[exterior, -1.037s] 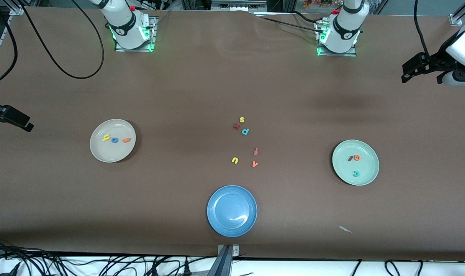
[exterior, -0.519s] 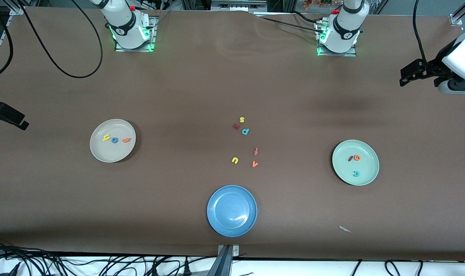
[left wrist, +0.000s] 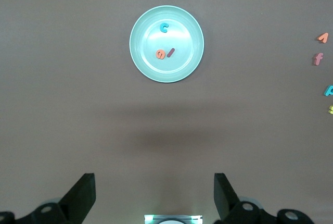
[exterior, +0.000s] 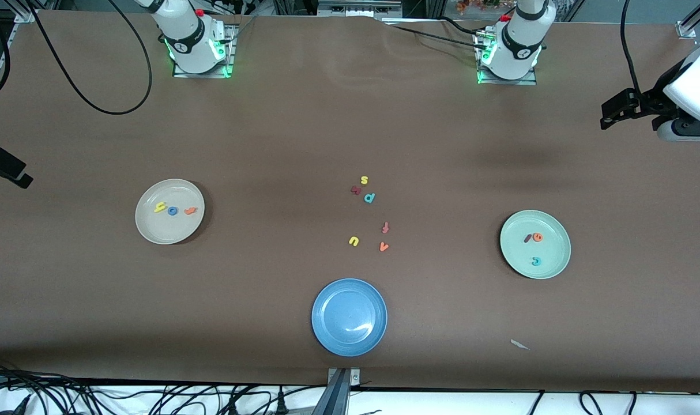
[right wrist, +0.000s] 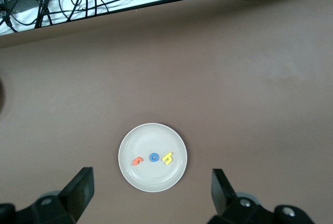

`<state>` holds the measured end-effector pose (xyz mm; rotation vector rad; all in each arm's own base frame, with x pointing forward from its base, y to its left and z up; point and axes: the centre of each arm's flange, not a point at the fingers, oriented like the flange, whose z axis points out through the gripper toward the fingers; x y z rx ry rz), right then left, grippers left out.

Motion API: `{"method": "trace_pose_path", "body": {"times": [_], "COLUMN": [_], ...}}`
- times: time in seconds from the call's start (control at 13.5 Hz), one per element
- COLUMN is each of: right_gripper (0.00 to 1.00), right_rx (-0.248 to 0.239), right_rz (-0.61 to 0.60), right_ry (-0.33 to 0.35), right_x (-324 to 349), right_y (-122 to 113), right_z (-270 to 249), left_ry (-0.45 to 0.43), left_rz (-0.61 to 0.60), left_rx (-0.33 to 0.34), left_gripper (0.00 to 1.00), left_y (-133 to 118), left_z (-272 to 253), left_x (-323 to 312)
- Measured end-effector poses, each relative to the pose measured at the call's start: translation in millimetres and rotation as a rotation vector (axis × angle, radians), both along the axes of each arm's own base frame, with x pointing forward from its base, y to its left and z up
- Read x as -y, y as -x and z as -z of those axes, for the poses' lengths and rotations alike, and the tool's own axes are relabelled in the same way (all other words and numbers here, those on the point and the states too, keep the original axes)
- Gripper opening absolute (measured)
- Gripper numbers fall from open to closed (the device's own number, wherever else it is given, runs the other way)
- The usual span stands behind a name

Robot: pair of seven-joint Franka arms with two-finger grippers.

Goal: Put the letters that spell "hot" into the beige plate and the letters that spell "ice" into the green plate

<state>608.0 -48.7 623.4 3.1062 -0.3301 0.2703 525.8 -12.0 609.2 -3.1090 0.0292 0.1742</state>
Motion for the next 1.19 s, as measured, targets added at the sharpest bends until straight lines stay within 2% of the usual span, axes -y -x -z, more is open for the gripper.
{"method": "trace_pose_path", "body": {"times": [0.37,0.59,1.19], "right_gripper": [1.0,1.0,1.0], "right_rx": [-0.009,-0.03,-0.044], "right_rz": [-0.025,-0.025,0.015], "right_ry": [-0.003,-0.005,-0.011], "right_x": [-14.6,-15.0,-17.8], "right_y": [-1.0,-1.3,-4.6], "right_z": [3.2,11.4,20.1], "left_ry": [0.0,0.0,0.0], "left_rz": [0.005,0.005,0.007], "left_rx": [0.0,0.0,0.0], "left_gripper": [1.0,1.0,1.0], "left_y": [0.0,0.0,0.1], "left_z": [0.0,0.0,0.0], "left_x": [2.1,2.1,2.6]}}
